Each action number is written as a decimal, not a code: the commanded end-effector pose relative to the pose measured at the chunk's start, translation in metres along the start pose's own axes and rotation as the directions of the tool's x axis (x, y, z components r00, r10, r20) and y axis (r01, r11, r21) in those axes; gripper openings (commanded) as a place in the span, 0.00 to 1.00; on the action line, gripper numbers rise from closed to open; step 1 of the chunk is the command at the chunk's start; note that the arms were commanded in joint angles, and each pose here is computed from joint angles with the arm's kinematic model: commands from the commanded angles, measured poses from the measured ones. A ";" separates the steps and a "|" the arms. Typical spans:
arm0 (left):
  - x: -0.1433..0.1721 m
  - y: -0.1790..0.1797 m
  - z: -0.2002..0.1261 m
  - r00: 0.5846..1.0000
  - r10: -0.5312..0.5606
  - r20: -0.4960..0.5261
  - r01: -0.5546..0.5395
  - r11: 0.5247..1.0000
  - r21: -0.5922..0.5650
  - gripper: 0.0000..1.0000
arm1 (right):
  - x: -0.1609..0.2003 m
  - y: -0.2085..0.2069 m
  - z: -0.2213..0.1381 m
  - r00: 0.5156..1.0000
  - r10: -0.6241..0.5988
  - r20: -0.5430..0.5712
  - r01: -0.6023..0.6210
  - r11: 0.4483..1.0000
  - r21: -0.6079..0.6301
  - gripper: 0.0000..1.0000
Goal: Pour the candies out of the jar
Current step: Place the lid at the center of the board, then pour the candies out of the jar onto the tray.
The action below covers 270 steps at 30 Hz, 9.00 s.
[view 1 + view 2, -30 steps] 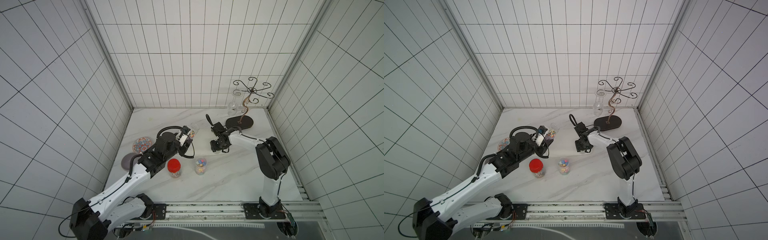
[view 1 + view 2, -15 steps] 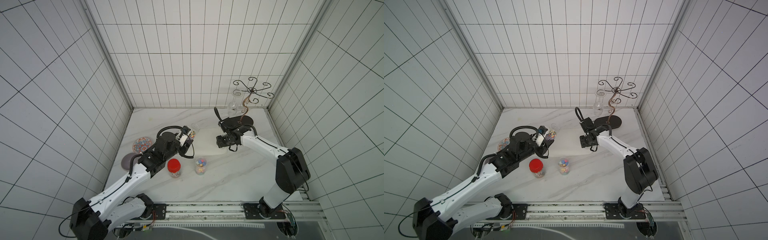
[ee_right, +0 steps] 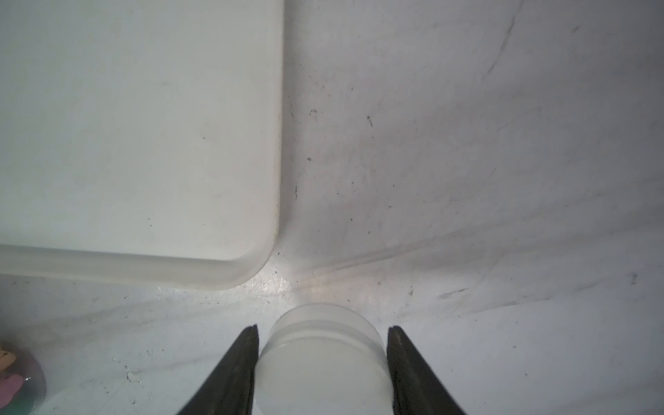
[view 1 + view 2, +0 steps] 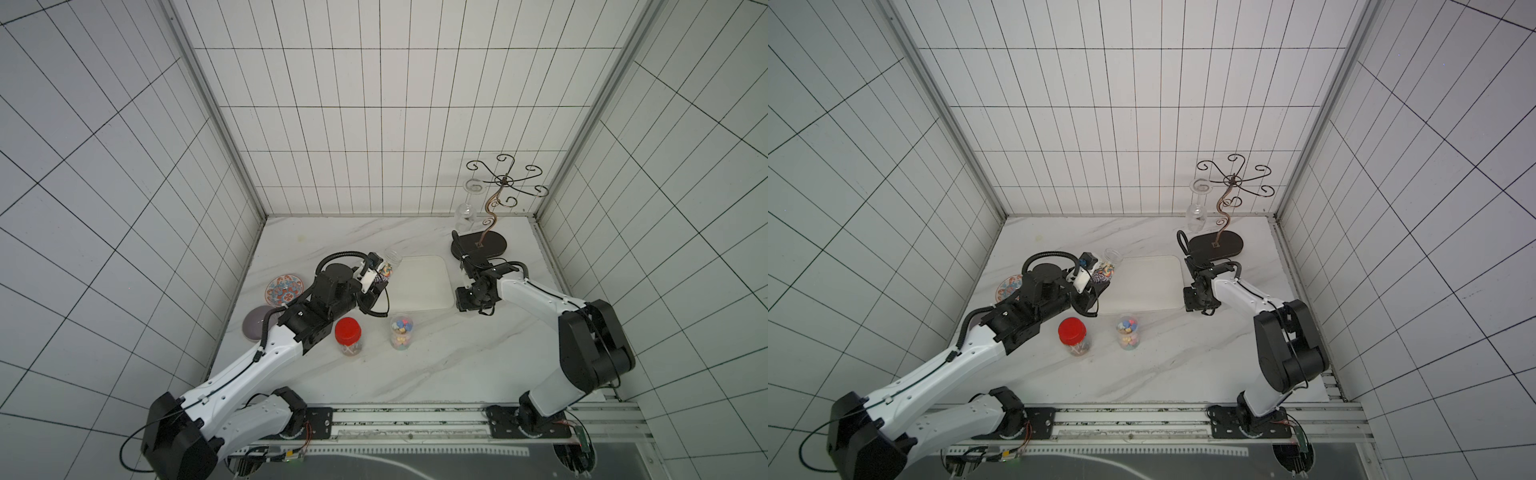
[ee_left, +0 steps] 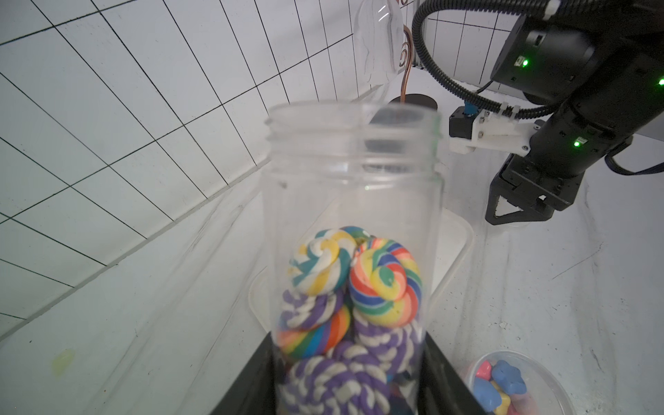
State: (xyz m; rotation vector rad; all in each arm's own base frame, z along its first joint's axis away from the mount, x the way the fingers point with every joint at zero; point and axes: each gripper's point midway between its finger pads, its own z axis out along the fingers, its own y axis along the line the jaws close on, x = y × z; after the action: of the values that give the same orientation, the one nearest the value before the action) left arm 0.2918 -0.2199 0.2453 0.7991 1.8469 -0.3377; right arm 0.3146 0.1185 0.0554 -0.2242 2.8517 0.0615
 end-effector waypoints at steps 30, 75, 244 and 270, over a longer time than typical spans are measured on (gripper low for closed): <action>0.032 0.005 0.043 0.943 0.025 -0.333 -0.019 1.000 0.021 0.46 | -0.017 -0.007 -0.019 0.993 0.061 0.104 -0.051 0.994 -0.099 0.76; 0.105 0.027 0.048 0.360 -0.114 -0.926 -0.121 0.978 -0.167 0.44 | -0.041 0.051 -0.050 0.970 0.108 0.217 0.022 0.853 -0.522 0.74; 0.081 0.007 0.072 0.595 -0.206 -0.777 0.218 0.972 -0.090 0.39 | -0.081 0.087 -0.116 0.932 0.048 0.360 0.192 0.777 -0.600 0.70; 0.084 0.009 0.072 0.586 -0.154 -0.795 0.128 0.987 -0.096 0.37 | -0.080 0.085 -0.115 0.933 0.048 0.356 0.186 0.783 -0.593 0.70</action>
State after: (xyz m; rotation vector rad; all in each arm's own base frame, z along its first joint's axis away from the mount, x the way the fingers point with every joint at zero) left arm 0.3357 -0.1965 0.1264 0.7629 2.8603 -0.0298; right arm 0.3517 0.2092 0.2025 -0.4005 2.3330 0.9294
